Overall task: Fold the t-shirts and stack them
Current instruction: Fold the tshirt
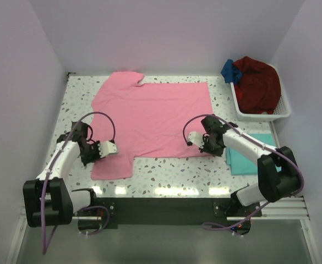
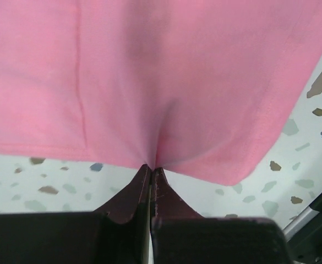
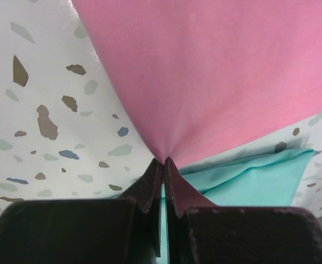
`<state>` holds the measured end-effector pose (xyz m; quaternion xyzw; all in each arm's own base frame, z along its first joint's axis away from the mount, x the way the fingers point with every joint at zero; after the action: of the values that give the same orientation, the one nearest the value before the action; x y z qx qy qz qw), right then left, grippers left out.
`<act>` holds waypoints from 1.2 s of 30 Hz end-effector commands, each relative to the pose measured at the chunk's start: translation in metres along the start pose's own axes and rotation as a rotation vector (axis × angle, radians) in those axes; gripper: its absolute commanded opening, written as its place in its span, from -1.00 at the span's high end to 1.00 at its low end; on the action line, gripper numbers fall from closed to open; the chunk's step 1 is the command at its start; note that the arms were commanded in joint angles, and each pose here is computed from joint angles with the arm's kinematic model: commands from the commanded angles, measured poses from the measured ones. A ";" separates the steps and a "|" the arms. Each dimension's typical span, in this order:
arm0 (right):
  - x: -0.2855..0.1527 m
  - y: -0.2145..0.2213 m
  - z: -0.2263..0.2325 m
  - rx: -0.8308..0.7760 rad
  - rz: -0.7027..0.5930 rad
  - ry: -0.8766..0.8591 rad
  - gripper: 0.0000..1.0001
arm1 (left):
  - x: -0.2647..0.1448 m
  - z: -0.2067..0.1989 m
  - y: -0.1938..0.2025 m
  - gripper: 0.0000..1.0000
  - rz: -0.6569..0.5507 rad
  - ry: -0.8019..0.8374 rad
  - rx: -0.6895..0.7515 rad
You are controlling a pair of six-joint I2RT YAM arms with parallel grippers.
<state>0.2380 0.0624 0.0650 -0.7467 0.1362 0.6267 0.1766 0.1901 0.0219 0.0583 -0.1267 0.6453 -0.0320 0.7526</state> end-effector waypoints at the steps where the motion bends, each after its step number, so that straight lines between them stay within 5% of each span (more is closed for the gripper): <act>1: -0.018 0.007 0.010 -0.007 -0.020 -0.014 1.00 | -0.034 0.007 -0.014 1.00 -0.081 -0.047 -0.012; 12: -0.044 0.022 0.009 -0.008 -0.052 0.007 1.00 | -0.064 0.017 -0.011 1.00 -0.105 -0.148 -0.074; 23: -0.045 -0.007 -0.032 -0.024 -0.046 -0.007 1.00 | -0.083 0.118 -0.030 1.00 -0.228 -0.192 -0.178; 36: -0.034 -0.024 -0.086 -0.043 -0.012 -0.025 1.00 | -0.061 0.196 -0.032 1.00 -0.194 -0.196 -0.207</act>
<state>0.3054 0.0497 0.1053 -0.7401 0.1256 0.6372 0.1748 0.3534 0.0302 0.1373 -0.2649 0.5792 -0.0287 0.7704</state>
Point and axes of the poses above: each gripper's point midway between its finger pads, its own x axis out along the fingers, its own z axis along the line the jaws close on, y = z × x, the point moved 3 cm from there along -x, back along the fingers, and after that the axes turned 9 degrees about x, right-handed, at the moved point
